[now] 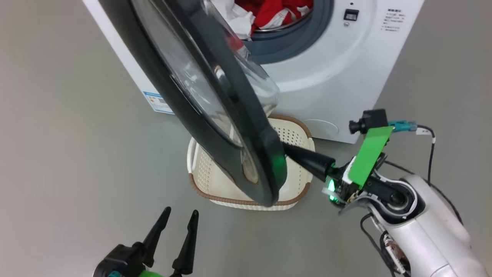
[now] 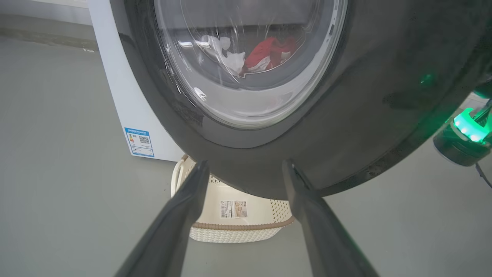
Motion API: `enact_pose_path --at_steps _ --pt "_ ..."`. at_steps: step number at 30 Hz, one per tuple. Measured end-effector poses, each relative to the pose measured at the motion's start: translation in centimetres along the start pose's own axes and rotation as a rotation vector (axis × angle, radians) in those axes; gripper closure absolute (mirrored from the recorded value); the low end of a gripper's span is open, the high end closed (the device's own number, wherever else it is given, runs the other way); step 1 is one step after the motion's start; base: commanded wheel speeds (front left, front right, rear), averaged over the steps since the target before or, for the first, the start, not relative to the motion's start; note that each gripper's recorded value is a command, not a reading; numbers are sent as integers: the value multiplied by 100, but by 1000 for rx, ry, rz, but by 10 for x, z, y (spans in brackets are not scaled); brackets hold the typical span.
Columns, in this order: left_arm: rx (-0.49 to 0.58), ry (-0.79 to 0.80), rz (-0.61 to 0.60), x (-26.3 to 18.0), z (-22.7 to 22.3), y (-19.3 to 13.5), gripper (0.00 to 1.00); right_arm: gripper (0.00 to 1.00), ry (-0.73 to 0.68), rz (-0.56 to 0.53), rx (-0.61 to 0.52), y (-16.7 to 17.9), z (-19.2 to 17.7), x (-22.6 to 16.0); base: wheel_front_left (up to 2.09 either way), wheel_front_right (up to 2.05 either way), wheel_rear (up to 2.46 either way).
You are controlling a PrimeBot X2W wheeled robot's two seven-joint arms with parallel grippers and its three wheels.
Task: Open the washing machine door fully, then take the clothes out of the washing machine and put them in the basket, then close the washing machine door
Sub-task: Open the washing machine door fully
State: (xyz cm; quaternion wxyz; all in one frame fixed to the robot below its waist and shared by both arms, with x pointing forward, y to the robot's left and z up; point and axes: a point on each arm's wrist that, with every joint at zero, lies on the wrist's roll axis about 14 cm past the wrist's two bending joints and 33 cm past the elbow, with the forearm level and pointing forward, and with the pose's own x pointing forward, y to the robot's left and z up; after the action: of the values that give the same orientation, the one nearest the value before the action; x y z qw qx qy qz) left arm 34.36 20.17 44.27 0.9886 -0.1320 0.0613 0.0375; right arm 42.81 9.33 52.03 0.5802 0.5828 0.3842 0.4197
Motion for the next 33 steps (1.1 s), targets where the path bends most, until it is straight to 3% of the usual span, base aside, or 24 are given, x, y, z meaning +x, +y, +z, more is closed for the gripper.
enact_pose_path --at_steps 25,33 --pt "-30 -122 278 -87 25 72 0 100 432 35 24 17 -141 49 0 0 0" --pt "-32 -140 298 -93 30 77 0 100 471 59 28 29 -157 56 0 0 0"
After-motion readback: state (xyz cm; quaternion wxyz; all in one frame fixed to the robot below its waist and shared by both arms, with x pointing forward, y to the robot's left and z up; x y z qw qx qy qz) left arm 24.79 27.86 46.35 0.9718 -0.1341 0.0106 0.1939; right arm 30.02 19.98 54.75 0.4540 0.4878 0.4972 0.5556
